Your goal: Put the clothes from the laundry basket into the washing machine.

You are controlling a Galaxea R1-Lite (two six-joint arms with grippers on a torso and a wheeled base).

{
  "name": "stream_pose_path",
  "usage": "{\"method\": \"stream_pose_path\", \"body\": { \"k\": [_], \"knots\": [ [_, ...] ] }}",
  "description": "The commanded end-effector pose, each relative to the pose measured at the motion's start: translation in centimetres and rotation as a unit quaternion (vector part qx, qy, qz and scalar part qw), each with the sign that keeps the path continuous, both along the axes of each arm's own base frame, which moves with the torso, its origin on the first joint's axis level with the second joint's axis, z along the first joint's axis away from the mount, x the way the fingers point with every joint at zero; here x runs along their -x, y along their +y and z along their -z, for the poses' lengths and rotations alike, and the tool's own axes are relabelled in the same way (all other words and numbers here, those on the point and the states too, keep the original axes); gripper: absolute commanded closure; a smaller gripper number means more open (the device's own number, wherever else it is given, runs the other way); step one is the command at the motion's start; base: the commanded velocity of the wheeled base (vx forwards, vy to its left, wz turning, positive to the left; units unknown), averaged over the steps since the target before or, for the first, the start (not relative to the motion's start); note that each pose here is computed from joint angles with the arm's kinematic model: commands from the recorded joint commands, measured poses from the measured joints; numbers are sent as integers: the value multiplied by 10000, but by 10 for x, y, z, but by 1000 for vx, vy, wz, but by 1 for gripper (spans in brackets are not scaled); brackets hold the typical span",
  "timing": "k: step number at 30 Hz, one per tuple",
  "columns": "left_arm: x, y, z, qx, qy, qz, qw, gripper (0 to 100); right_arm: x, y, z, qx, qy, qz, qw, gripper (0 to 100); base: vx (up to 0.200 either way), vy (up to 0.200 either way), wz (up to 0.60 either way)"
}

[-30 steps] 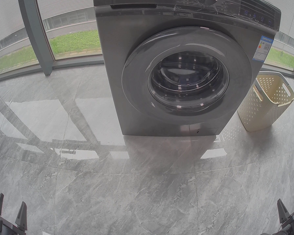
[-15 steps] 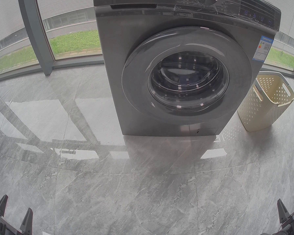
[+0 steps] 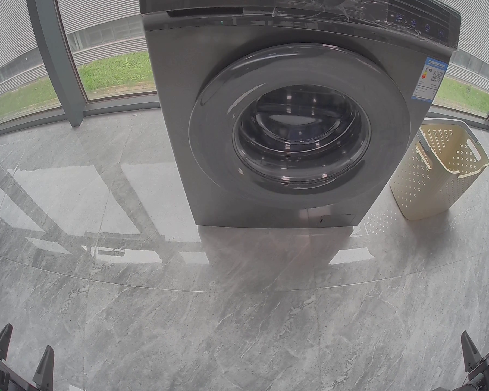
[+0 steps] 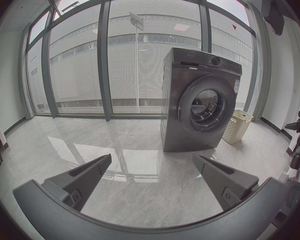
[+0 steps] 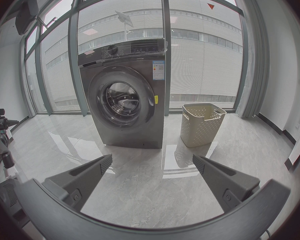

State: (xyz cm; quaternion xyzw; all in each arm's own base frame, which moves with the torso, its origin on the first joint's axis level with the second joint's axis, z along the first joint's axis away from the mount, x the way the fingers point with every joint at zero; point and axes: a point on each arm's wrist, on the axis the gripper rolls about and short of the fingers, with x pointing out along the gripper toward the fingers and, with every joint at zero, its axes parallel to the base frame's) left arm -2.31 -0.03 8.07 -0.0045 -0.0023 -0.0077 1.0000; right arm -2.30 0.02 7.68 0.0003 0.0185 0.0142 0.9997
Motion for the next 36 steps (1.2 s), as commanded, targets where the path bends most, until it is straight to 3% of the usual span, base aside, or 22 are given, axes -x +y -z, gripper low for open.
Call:
{"method": "stream_pose_path", "body": {
  "k": [1,8,17,33,34,36],
  "knots": [
    [-1,0,5,1,39,0,10000,0,1,0,1,1,-70,-3,10000,0,0,-200,0],
    [-1,0,5,-14,39,8,10000,0,1,0,1,1,-70,-3,10000,0,0,-200,0],
    [-1,0,5,9,31,15,10000,0,1,0,1,1,-70,-3,10000,0,0,0,0],
    [-1,0,5,55,32,8,10000,0,1,0,1,17,-109,4,9999,0,200,0,0],
    [-1,0,5,55,32,8,10000,0,2,0,-3,39,-217,-4,9998,0,200,0,0],
    [-1,0,5,47,24,8,10000,0,17,0,-49,-84,-1268,-63,9919,0,200,0,0]
  ]
}}
